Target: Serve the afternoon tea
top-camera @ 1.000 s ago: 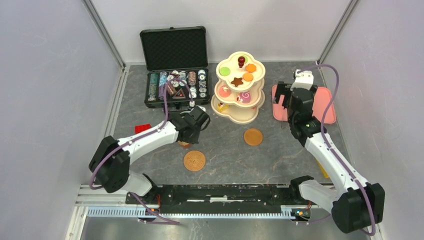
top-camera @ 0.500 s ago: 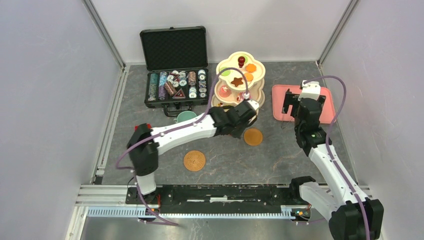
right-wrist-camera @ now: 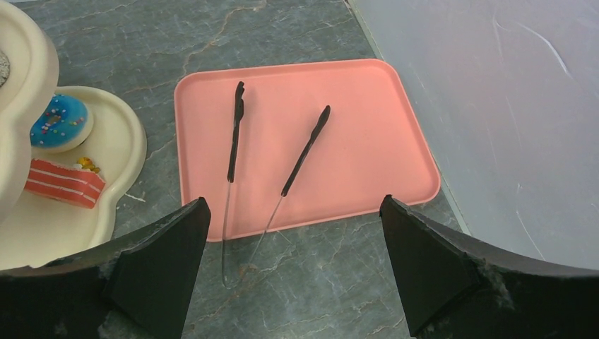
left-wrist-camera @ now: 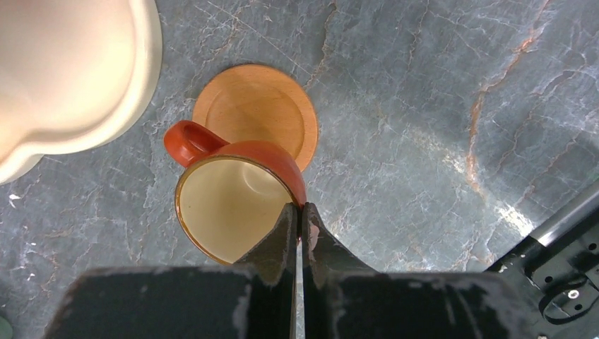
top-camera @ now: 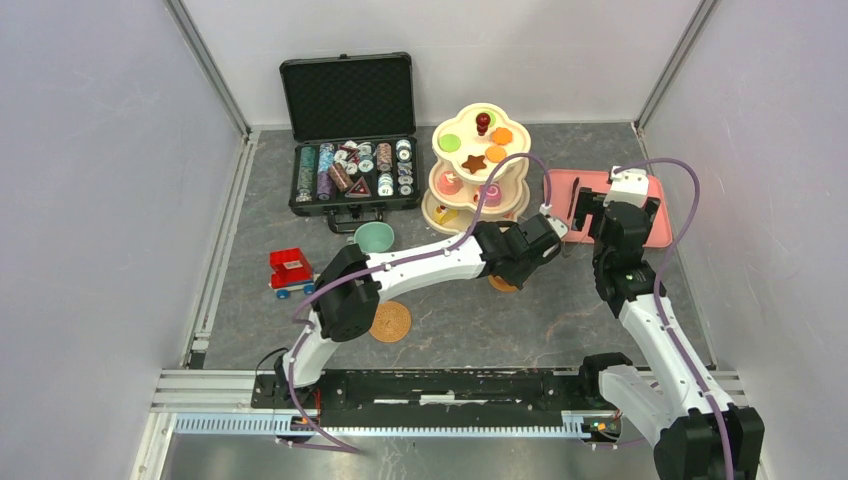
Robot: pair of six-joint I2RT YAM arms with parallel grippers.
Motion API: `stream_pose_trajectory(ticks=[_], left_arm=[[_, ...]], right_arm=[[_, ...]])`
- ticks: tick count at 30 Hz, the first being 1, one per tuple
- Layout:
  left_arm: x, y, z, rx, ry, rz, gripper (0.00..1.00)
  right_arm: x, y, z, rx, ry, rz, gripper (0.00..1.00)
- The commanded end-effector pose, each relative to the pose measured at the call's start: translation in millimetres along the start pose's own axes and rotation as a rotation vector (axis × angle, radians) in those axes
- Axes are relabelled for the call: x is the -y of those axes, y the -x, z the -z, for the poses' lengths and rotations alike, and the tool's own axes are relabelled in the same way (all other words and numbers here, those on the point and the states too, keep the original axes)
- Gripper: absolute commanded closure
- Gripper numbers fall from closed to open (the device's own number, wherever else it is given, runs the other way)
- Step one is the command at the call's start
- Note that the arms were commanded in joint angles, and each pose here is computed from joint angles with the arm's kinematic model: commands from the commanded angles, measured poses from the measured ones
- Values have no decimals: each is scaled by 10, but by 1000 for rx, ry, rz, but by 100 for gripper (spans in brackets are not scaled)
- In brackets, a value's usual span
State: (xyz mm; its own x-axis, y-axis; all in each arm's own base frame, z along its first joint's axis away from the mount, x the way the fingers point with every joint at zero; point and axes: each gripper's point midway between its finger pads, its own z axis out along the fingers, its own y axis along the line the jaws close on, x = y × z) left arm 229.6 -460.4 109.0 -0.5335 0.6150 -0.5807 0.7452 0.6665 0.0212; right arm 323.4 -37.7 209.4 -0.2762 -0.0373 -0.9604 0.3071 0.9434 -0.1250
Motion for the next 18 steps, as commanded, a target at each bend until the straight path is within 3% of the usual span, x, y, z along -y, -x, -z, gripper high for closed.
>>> stream_pose_trajectory(ticks=[1,18], left_arm=[[110,207,12,50,-32,-42,98],[33,203,-186,42,34,-46,97]], right_arm=[[62,98,-2,41,-26,-10,2],[52,59,-19,39,-19,-14,2]])
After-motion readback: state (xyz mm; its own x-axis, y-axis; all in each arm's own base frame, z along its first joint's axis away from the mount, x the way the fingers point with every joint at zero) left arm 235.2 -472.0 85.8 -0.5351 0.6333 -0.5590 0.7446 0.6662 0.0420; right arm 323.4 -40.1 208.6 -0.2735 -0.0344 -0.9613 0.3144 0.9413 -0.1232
